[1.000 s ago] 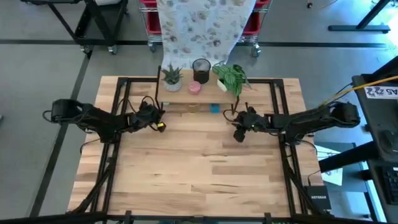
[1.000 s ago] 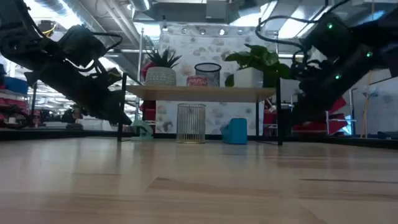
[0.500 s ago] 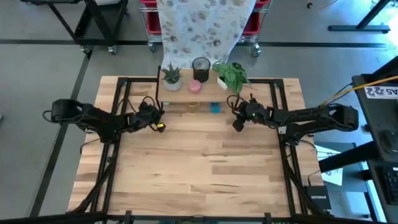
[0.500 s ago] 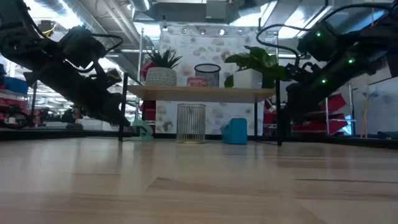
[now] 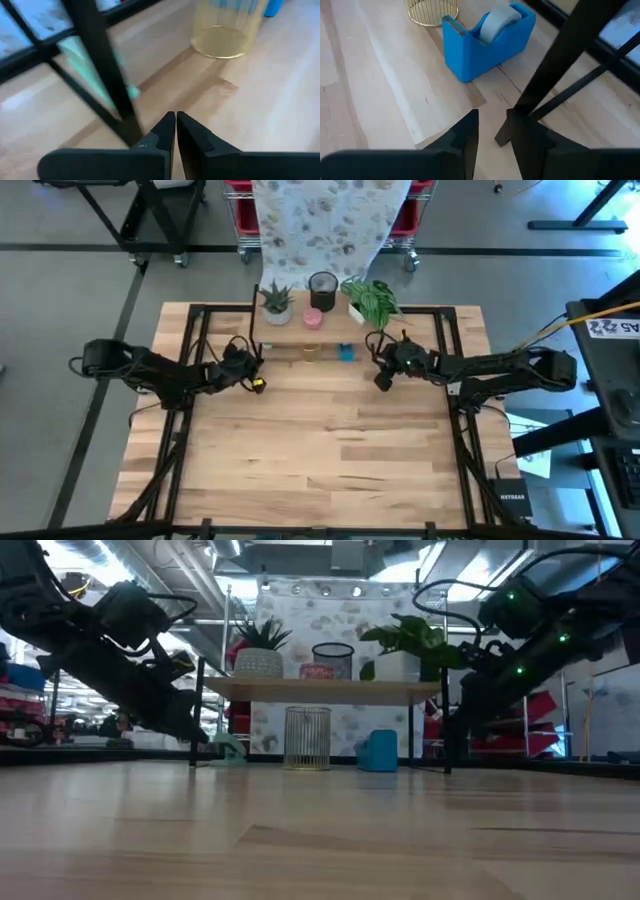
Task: Stock shelves
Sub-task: Remove the blue dispenser holder under the shelf
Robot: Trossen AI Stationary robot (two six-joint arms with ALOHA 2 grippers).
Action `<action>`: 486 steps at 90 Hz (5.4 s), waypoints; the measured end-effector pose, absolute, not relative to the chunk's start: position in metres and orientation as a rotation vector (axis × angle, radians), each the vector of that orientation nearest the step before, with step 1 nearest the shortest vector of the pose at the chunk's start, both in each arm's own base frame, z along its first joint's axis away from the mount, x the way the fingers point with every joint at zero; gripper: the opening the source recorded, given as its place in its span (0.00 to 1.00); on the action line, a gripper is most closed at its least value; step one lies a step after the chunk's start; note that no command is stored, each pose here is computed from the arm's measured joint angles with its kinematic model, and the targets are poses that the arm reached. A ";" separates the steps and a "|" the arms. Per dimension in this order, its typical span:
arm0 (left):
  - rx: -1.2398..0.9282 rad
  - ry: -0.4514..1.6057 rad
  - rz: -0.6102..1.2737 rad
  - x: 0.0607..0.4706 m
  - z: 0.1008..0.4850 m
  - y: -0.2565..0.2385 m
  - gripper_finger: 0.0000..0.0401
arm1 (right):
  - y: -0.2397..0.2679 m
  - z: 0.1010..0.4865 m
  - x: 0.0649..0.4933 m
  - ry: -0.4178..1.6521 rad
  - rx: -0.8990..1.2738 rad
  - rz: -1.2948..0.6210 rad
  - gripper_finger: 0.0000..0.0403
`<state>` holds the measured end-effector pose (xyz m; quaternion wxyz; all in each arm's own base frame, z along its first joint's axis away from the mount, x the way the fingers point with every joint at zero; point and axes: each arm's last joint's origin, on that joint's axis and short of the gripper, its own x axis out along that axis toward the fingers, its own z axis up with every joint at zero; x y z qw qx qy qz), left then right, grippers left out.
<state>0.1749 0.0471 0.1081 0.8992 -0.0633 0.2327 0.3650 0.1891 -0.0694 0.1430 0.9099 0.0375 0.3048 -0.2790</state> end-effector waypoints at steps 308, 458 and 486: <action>-0.119 0.402 0.491 0.179 0.123 -0.002 0.00 | -0.055 0.035 0.360 0.376 0.235 -1.267 0.49; -0.180 0.199 0.235 0.193 0.160 -0.029 0.00 | 0.173 0.149 0.290 0.670 0.129 -0.349 0.47; -0.176 0.185 0.186 0.190 0.164 -0.041 0.00 | 0.207 0.147 0.224 0.605 0.258 -0.552 0.47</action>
